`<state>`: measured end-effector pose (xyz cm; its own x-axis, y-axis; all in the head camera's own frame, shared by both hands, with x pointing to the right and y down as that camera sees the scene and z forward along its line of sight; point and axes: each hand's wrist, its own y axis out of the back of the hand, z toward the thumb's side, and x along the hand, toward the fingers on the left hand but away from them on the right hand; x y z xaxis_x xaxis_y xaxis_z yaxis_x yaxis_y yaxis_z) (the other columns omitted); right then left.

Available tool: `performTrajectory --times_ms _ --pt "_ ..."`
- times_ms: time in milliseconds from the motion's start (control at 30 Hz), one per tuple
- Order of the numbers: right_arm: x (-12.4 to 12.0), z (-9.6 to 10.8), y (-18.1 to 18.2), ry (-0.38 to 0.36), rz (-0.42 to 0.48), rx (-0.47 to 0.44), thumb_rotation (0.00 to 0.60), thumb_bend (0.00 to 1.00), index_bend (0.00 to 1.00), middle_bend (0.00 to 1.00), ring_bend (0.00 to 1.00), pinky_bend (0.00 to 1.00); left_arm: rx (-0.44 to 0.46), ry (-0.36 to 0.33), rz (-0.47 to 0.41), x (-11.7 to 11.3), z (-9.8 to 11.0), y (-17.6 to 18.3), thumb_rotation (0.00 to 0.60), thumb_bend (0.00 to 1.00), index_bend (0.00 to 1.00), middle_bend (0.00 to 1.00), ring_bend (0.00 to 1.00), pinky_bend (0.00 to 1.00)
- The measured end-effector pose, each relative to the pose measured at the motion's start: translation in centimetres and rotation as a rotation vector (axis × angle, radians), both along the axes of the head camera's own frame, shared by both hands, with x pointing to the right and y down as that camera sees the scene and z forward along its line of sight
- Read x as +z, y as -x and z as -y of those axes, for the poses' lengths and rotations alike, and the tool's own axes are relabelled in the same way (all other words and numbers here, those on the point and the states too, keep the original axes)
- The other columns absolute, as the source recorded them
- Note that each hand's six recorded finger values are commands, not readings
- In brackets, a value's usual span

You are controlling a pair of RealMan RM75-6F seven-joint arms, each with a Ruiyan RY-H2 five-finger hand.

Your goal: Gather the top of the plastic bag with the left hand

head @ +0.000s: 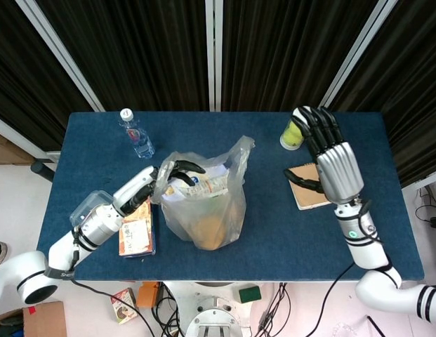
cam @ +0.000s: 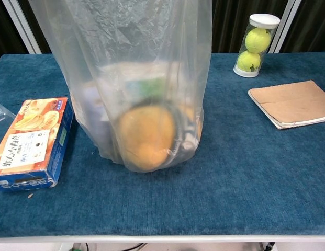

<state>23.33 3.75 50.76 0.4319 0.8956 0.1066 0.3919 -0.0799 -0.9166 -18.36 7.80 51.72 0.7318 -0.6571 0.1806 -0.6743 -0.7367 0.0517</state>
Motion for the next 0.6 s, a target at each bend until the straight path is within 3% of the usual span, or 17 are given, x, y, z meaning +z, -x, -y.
performTrajectory --times_ms 267,600 --pt "1.0 2.0 5.7 0.048 0.026 -0.037 0.599 0.1 0.0 0.0 0.0 0.0 0.007 0.016 0.001 0.1 -0.2 -0.1 0.031 0.02 0.22 0.22 0.17 0.3" --pt "0.7 4.9 10.8 0.033 0.022 -0.059 0.6 0.1 0.0 0.0 0.0 0.0 0.006 0.026 -0.001 0.5 0.0 -0.1 0.028 0.02 0.22 0.22 0.17 0.3"
